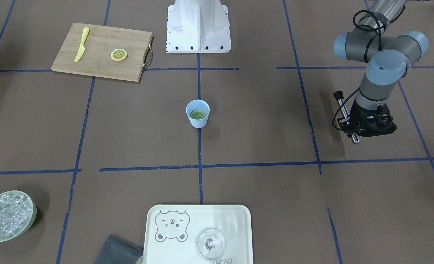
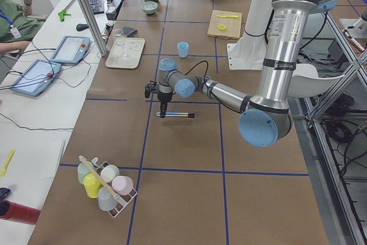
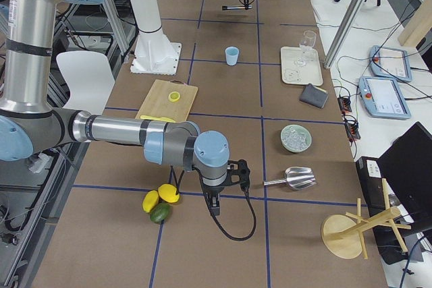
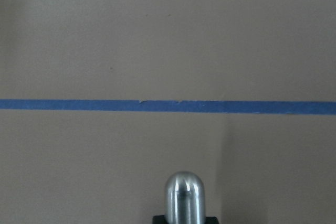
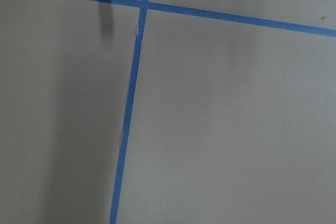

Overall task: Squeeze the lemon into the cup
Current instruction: 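Lower the muddler upright onto the table at its original spot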

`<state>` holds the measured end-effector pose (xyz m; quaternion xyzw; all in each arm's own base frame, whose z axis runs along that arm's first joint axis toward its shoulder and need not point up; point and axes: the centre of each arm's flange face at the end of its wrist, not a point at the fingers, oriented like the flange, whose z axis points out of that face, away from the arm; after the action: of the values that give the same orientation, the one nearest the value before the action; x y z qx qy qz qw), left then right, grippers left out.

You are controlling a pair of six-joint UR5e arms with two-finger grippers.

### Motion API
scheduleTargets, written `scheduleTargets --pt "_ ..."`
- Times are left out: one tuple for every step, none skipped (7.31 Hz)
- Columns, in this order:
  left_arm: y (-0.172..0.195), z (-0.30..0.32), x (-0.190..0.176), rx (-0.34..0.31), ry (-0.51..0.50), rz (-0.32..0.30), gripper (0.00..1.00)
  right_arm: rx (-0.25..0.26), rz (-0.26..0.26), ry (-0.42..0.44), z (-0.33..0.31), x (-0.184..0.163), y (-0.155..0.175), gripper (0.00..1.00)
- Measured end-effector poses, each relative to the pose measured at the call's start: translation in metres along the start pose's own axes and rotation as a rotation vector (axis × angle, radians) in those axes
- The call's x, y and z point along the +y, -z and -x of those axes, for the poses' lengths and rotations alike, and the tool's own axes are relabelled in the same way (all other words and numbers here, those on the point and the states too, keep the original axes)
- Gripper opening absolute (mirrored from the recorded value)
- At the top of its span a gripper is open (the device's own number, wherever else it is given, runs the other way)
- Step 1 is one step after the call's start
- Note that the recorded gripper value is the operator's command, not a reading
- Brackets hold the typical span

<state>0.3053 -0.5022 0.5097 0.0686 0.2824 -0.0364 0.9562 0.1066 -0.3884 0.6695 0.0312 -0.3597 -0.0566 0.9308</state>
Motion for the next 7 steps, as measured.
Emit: scheduleTargets --pt "-0.002 0.003 0.002 -0.005 -0.003 0.004 0.0 0.0 0.0 0.0 0.0 0.0 0.0 1.0" --pt "-0.005 0.003 0.004 -0.008 -0.006 0.007 0.0 0.0 0.0 0.0 0.0 0.0 0.0 1.0" --pt "-0.007 0.001 0.007 -0.009 -0.011 0.012 0.08 0.0 0.0 0.0 0.0 0.001 0.0 1.0" --pt "-0.011 -0.002 0.01 -0.01 -0.017 0.019 0.11 0.0 0.001 -0.001 0.0 0.001 -0.001 1.0" --pt "-0.014 -0.006 0.013 -0.01 -0.021 0.026 0.15 -0.001 0.001 -0.001 0.0 0.001 -0.001 1.0" --pt "-0.016 -0.01 0.015 -0.01 -0.023 0.03 0.69 -0.001 0.001 -0.001 0.0 0.001 -0.001 1.0" --pt "-0.017 -0.013 0.016 -0.008 -0.026 0.031 1.0 -0.002 0.0 -0.001 0.0 0.001 -0.001 1.0"
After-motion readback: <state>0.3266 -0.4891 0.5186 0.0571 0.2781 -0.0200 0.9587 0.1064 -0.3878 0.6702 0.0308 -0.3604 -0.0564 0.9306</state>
